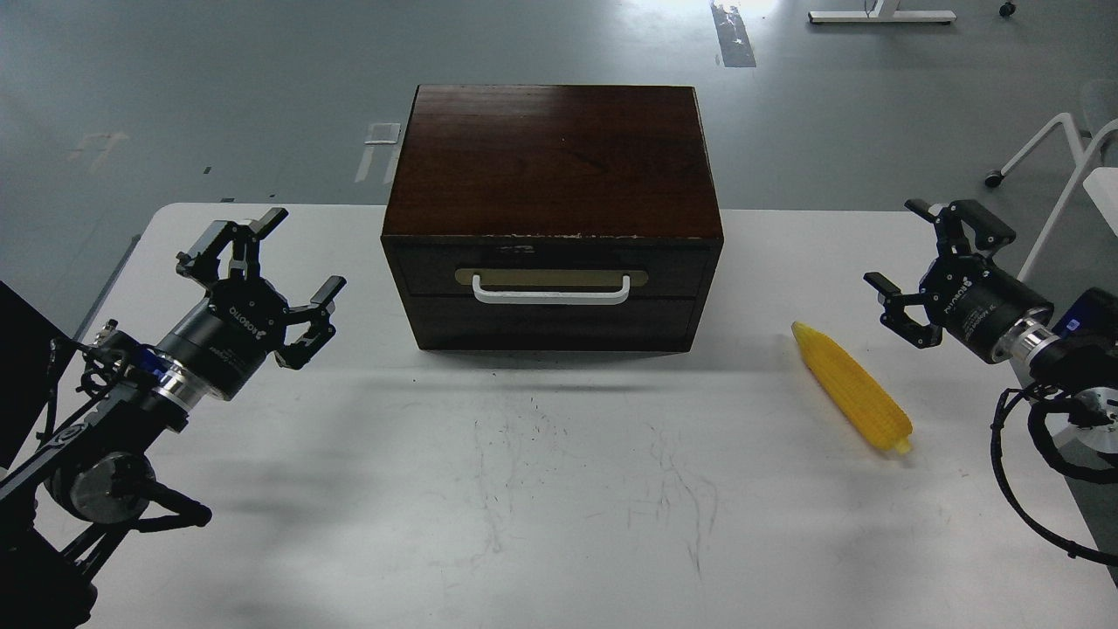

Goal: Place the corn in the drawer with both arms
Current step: 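Raise the left gripper and swing it toward the drawer handle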

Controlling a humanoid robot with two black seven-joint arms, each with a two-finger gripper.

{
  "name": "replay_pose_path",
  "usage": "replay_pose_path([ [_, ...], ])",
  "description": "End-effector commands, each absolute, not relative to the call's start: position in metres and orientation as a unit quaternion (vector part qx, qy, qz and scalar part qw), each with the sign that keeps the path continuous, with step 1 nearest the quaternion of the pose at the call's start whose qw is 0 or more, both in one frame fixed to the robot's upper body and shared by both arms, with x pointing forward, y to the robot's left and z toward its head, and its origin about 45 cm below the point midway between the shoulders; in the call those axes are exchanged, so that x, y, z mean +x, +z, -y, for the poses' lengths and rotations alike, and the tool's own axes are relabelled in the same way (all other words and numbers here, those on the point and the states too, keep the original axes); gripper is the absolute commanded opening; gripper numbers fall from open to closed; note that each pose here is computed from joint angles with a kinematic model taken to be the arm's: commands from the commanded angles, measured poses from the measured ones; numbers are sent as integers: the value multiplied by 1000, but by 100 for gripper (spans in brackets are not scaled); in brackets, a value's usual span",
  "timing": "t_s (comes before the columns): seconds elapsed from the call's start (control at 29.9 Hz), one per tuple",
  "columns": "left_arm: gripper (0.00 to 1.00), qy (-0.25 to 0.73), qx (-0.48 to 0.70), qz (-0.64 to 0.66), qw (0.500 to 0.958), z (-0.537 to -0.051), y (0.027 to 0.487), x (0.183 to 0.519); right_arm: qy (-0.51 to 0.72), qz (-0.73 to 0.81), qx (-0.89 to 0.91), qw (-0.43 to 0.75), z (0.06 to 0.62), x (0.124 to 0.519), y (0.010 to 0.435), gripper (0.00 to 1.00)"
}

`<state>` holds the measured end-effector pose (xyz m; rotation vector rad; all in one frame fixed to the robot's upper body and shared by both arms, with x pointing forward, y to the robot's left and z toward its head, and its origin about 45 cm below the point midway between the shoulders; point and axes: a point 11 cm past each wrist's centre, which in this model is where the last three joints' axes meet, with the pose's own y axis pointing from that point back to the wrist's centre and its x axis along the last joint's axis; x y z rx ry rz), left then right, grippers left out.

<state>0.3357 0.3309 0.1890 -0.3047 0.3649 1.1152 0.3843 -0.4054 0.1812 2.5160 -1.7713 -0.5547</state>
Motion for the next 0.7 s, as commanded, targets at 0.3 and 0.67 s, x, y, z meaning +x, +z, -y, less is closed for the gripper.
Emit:
replay_pose_path([
  [0.3, 99, 532, -133, -170, 819, -341, 189, 334, -177, 568, 804, 6, 406, 385, 181, 100],
  [0.67, 99, 513, -124, -70, 846, -375, 258, 358, -168, 575, 801, -4, 410, 390, 188, 100],
])
